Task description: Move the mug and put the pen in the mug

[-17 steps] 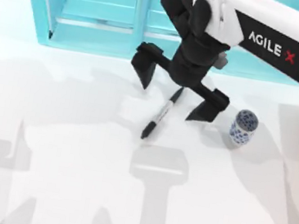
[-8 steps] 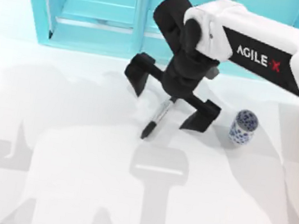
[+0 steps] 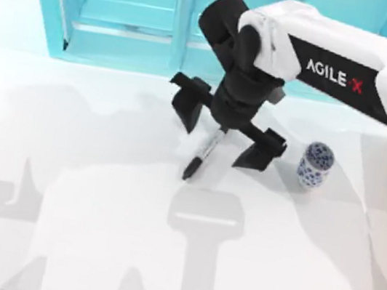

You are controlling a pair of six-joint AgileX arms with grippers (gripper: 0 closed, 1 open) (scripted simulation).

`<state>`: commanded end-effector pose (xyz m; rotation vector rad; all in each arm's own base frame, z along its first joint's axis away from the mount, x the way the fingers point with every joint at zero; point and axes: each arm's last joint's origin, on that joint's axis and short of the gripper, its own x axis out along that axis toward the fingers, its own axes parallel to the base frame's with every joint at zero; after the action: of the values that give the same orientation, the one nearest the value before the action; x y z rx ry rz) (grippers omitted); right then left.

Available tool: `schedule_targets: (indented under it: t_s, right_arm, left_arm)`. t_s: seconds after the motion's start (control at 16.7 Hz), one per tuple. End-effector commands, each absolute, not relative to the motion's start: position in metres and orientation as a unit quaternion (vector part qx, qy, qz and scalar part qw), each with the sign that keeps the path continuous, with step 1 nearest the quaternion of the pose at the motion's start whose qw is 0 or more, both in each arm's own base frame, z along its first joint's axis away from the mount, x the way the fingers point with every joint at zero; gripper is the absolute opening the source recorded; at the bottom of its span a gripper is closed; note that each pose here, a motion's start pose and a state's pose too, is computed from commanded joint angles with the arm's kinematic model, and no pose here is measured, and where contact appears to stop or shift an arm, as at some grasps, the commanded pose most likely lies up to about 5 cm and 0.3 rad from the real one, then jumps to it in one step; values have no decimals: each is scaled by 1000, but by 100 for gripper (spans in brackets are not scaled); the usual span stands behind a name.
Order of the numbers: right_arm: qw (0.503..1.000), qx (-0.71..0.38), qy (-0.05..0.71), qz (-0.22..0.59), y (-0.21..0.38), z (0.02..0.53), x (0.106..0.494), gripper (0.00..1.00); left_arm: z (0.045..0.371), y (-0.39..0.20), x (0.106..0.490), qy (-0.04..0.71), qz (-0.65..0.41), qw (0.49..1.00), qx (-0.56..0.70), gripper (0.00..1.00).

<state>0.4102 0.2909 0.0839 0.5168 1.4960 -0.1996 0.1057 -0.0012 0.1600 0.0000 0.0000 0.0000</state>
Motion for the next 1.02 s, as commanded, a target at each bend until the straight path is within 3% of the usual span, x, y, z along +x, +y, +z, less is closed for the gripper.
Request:
schedule_targets:
  t_s: [0.36, 0.84, 0.9, 1.02]
  right_arm:
    - [698, 232, 671, -90, 291, 84, 410, 2]
    - [698, 232, 671, -90, 291, 84, 410, 0]
    - [709, 212, 666, -94, 280, 118, 405, 0]
    - [707, 209, 669, -97, 281, 120, 400, 0]
  left_arm:
    - [160, -1, 106, 0, 0, 1000, 0, 100]
    - [160, -1, 106, 0, 0, 1000, 0, 100]
    - [160, -1, 106, 0, 0, 1000, 0, 100]
    - [160, -1, 106, 0, 0, 1000, 0, 100]
